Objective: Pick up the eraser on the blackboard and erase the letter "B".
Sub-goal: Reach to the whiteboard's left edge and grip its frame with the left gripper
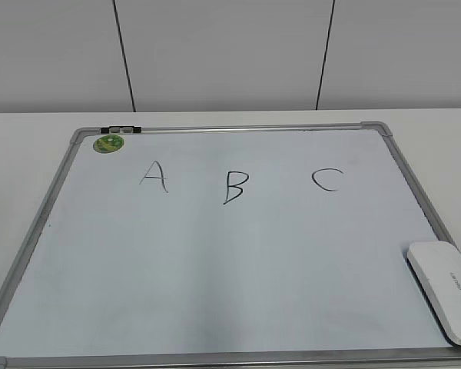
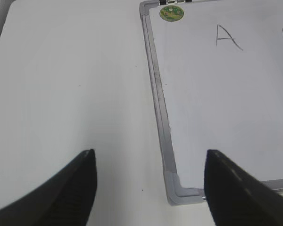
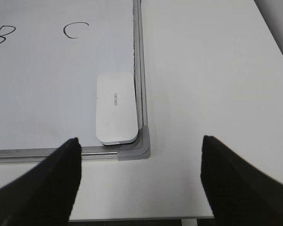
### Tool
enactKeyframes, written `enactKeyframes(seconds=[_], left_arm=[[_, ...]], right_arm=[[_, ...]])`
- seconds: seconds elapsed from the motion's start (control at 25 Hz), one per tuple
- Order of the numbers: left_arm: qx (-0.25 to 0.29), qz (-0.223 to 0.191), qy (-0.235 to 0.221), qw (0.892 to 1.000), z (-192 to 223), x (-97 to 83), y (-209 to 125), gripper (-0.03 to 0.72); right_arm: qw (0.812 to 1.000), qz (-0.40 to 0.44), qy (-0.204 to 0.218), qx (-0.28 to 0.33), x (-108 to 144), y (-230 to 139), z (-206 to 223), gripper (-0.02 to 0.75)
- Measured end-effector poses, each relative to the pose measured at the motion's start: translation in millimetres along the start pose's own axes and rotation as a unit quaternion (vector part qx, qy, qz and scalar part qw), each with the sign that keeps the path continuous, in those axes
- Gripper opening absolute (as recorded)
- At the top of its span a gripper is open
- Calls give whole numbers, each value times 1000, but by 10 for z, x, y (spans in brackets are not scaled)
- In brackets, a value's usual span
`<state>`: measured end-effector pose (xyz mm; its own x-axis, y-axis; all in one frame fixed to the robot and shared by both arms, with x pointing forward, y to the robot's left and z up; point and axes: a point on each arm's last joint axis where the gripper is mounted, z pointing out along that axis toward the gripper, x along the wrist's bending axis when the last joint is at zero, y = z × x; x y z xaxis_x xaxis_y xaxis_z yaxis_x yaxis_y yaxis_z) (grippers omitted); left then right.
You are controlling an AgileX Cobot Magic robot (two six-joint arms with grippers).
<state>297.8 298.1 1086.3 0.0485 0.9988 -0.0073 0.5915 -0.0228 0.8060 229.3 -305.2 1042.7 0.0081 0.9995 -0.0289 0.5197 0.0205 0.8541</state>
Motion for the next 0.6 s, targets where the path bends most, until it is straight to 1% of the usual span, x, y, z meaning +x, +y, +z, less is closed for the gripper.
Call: enactKeyframes(seconds=[0.08,0.28,0.4,0.6], left_arm=[[21,-1,-1,1000,162,-1,130,517],[101,-3,-1,995,701,0,405,496],[149,-6,-2,989,1056,-2,561,491],[229,-11,-4,973,1710,-6,747,488]], right_arm=[[1000,0,0,0,0,0,0,587],[1000,0,0,0,0,0,0,587],[1000,0,0,0,0,0,0,587],[1000,0,0,0,0,0,0,587]])
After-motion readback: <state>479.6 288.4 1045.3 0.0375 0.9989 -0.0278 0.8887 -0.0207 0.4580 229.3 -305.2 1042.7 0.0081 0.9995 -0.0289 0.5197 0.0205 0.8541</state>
